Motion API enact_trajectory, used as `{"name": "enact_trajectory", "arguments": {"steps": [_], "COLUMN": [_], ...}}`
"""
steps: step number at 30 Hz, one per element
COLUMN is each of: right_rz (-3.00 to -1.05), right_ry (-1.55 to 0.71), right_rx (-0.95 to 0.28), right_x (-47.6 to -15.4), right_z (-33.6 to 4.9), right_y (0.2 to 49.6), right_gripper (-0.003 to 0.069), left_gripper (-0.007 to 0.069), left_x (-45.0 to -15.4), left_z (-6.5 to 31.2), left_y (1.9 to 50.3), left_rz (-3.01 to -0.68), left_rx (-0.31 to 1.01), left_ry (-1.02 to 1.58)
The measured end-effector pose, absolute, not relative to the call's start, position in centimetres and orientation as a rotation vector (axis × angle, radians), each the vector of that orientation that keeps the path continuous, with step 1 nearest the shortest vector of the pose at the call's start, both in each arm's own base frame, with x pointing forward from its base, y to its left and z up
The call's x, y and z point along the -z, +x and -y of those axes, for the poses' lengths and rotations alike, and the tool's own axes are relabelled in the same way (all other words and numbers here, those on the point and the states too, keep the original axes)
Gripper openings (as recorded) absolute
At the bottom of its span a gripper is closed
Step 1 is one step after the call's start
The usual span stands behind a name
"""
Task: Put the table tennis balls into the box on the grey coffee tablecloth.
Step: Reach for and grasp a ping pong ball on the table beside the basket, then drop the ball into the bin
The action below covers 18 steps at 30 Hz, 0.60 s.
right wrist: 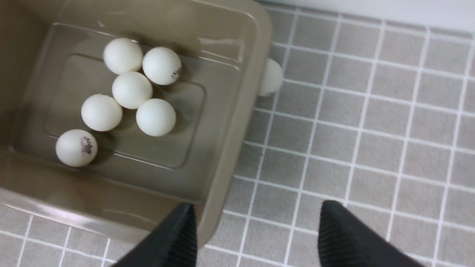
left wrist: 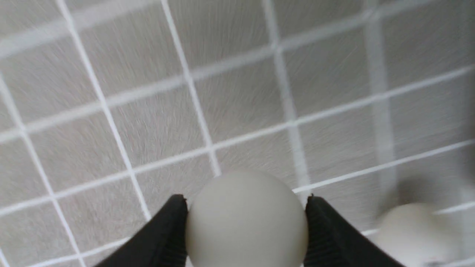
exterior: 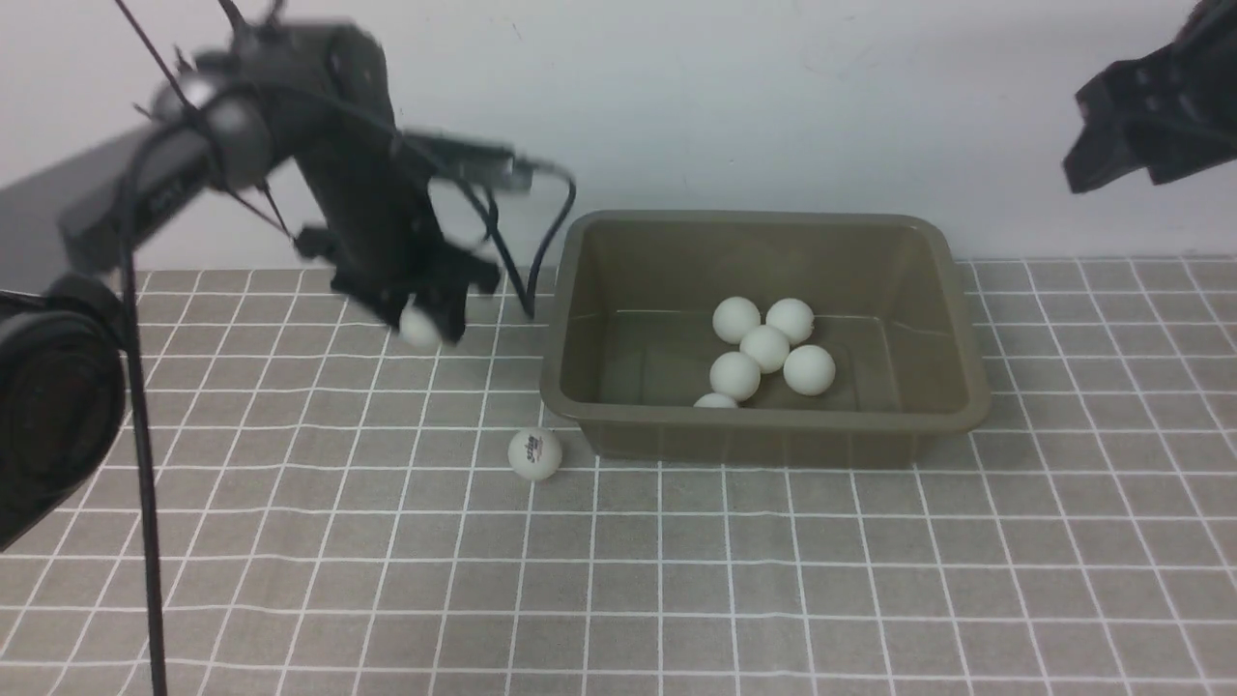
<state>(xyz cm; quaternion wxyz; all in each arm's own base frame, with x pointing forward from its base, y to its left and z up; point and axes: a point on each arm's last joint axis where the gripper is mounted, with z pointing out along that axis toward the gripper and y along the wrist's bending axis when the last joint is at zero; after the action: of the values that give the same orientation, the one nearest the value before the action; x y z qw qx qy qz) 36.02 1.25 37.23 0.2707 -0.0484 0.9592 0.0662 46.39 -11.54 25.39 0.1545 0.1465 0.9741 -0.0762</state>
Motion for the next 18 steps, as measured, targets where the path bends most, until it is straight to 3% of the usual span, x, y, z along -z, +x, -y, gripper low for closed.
{"name": "enact_trajectory", "arguments": {"steps": [4, 8, 12, 14, 18], "right_rz": [-2.556, -2.537, -2.538, -2.534, -2.513], "right_ry": [-0.151, -0.155, -0.161, -0.163, -0.172], "right_rx": [-0.212, -0.253, -0.254, -0.253, -0.248], "right_x": [-38.1, -38.7, -39.0, -39.2, -39.9], "right_z": [-1.3, -1.6, -1.6, -1.6, -1.6], "right_y": [35.4, 34.9, 34.4, 34.1, 33.5], "right_gripper": [0.0303, 0.0247, 0.0227, 0.0225, 0.0224], "left_gripper": [0.0346, 0.0346, 0.0352, 0.0387, 0.0587], "left_x": [-30.0, -29.3, -26.9, -25.8, -25.0], "left_z": [16.6, 21.2, 23.1, 23.2, 22.9], "left_y": [45.0, 44.3, 44.7, 45.0, 45.1], "left_rz": [-2.605, -2.505, -2.531, -2.560, -2.621], "left_rx": [0.456, 0.420, 0.346, 0.331, 0.299], "left_ry": [0.567, 0.718, 0.677, 0.635, 0.574]}}
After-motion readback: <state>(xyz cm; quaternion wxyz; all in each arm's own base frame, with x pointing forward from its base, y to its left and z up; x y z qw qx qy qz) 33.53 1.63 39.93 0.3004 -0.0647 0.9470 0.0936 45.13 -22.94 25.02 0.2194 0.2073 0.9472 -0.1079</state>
